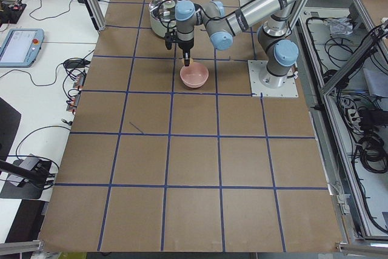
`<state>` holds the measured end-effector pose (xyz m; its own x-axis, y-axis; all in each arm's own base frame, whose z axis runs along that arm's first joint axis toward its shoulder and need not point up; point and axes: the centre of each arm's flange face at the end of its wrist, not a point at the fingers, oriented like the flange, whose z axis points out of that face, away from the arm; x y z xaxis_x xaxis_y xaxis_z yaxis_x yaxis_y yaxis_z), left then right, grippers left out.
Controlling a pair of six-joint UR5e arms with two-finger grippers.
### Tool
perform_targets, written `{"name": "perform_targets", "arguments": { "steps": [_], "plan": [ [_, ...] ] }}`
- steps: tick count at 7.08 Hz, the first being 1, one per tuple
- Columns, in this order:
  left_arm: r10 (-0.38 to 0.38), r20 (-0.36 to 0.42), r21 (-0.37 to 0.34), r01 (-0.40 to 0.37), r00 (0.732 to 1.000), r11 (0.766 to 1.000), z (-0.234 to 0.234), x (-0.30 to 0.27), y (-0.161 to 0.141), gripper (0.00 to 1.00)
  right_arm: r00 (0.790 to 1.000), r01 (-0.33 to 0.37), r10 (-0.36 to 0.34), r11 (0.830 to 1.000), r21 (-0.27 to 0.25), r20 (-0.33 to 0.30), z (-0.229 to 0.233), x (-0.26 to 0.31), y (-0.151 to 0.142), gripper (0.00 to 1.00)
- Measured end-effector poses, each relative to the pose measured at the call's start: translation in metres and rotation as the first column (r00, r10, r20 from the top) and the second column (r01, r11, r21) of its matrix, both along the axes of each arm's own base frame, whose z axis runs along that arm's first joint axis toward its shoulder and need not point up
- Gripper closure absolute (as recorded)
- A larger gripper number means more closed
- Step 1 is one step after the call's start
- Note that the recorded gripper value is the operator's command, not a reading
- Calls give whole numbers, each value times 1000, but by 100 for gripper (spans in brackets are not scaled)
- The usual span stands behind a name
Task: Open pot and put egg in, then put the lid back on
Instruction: 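Lift the egg with the left gripper while the right gripper reaches the lid knob, then grasp the glass lid knob with the right gripper and lift the lid off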
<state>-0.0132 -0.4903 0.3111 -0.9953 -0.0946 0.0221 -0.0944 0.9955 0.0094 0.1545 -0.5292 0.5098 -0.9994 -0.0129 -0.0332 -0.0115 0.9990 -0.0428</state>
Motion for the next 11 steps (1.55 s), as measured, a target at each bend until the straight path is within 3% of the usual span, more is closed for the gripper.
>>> {"name": "perform_targets", "arguments": {
  "steps": [2, 3, 6, 9, 10, 11],
  "plan": [
    [24, -23, -15, -24, 999, 1000, 29, -24, -12, 87, 1000, -21, 21, 999, 35, 5, -56, 59, -56, 5],
    [41, -43, -19, -42, 998, 999, 37, -31, -15, 87, 1000, 5, -5, 999, 34, 9, -90, 95, -72, 6],
    [61, -67, -13, -62, 996, 998, 41, -40, -17, 87, 999, 48, -49, 999, 13, 4, -150, 178, -76, 6],
    [59, -67, -6, -60, 996, 998, 39, -40, -17, 87, 999, 31, -31, 999, 18, -19, -159, 189, -70, 12],
    [61, -66, -5, -62, 996, 998, 38, -40, -18, 87, 999, 29, -28, 999, 26, -20, -162, 192, -66, 18],
    [63, -66, -5, -63, 996, 998, 38, -40, -18, 87, 999, 28, -28, 999, 34, -18, -164, 196, -62, 34]
  ]
}}
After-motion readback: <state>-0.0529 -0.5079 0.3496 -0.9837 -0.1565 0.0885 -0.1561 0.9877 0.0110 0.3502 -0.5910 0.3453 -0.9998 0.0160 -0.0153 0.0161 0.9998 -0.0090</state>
